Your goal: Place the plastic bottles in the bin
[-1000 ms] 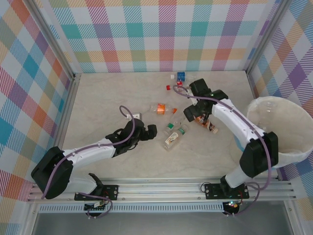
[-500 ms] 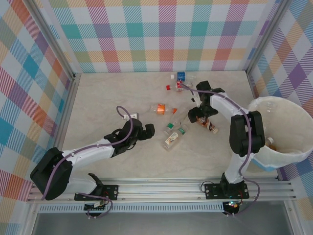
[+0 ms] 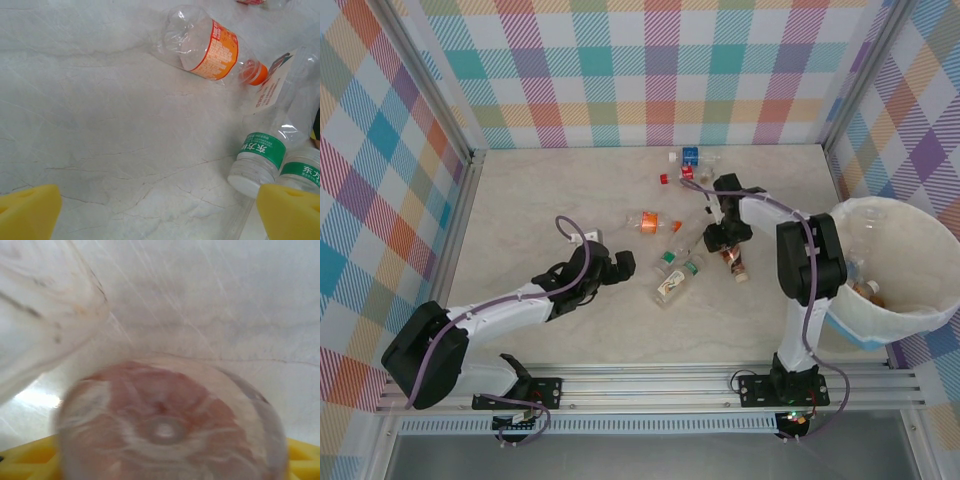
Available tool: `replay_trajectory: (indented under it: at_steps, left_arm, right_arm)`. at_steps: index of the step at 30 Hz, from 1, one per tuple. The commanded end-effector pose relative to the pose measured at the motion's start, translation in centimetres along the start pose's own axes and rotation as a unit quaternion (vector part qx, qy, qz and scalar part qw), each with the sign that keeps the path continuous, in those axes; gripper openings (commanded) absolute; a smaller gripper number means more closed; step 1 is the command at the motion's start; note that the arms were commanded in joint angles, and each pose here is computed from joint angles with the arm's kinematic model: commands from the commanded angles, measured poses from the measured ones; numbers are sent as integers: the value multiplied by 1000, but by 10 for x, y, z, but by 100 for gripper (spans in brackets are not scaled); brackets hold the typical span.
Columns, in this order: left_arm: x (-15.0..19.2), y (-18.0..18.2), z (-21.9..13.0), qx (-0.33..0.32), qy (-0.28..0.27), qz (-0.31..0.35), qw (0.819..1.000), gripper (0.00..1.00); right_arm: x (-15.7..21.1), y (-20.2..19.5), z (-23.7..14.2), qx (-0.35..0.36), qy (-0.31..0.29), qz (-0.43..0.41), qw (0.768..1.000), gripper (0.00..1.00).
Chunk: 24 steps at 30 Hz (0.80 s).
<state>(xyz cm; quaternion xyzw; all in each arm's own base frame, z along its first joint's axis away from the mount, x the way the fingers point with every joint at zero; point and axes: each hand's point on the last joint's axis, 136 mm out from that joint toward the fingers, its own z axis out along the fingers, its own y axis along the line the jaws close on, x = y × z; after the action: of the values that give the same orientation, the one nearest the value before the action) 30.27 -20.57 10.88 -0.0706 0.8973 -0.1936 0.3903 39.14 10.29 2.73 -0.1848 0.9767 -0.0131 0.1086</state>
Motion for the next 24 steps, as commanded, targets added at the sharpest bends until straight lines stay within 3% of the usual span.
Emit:
replay_trajectory:
  at_steps: [1,8,14,20,24]
  left_arm:
    - [-6,-3,4,5,-3,-7,1000,100]
    - [-4,-8,10,11,6,-15,1000,100]
    - [-2,-8,13,12,12,-18,1000,100]
    - [-1,-7,14,10,15,-19,1000,100]
    - [0,-7,15,13,16,-23,1000,100]
  right_arm:
    - [-10,5,-32,-5,-48,7,999,60]
    - [-22,11,-122,-26,-172,42,984,58]
    - [-23,7,-208,-28,-291,61,954,56]
    - [-14,-6,-296,-4,-407,81,910,54]
    - [-5,-29,-343,62,-479,92,871,54]
